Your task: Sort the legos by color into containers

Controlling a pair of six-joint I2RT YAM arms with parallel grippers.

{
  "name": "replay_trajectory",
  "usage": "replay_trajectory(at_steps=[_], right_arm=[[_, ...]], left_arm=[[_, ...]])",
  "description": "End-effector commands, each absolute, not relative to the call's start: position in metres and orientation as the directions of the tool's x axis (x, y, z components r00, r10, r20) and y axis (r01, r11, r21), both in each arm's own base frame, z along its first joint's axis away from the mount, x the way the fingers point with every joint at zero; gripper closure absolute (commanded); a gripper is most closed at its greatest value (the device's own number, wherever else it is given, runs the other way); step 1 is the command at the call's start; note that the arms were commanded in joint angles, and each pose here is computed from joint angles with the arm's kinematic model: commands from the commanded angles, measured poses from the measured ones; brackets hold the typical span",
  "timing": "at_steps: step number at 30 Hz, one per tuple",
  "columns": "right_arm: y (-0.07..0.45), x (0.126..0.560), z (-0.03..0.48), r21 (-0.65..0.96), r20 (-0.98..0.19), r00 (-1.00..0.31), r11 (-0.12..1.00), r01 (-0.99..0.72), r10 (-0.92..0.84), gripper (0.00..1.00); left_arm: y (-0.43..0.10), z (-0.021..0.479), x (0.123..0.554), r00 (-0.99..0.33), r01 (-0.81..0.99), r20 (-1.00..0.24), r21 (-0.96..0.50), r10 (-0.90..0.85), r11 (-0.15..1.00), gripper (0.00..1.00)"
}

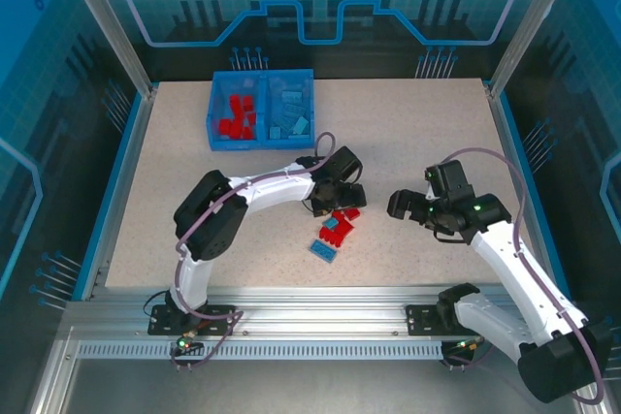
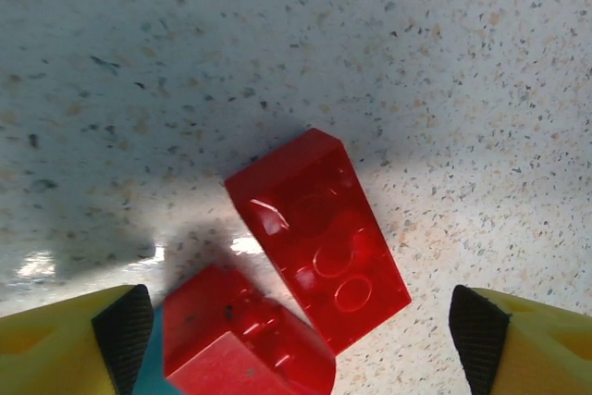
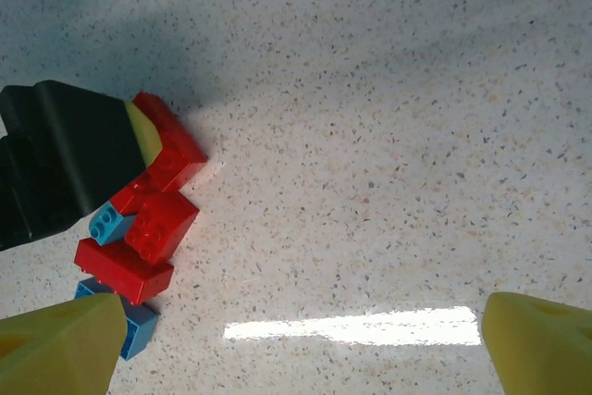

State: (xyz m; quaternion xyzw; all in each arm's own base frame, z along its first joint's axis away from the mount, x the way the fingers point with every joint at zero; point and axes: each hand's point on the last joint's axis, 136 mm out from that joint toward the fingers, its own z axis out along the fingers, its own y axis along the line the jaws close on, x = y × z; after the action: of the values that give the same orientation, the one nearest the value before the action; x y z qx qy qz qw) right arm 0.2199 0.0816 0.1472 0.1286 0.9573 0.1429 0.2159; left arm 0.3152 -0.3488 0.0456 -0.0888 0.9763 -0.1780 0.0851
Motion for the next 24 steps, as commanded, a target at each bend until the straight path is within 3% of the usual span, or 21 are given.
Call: replay_trajectory(at_steps=[1, 7, 24], right_arm=[[0.082, 0.215, 0.144, 0.334, -0.359, -0.881, 0.924, 0.187, 0.308, 0.0], [0.081, 0.211, 0.142, 0.328, -0.355, -0.887, 0.928, 0.178, 0.296, 0.0], [0.082, 0.208, 0.131, 0.33, -0.338, -0.894, 0.926, 0.181, 0.295, 0.0]], left_arm=[[-0.355, 0.038, 0.314, -0.974, -0.16, -0.1, -0.342, -0.205, 0.926, 0.14], [-0.356, 0.022, 0.321, -0.982, -0.121, -0.109, -0.25, -0.152, 0.961, 0.19], [-0.337, 0.01, 0.351, -0.975, -0.11, -0.179, -0.136, -0.133, 0.985, 0.63]])
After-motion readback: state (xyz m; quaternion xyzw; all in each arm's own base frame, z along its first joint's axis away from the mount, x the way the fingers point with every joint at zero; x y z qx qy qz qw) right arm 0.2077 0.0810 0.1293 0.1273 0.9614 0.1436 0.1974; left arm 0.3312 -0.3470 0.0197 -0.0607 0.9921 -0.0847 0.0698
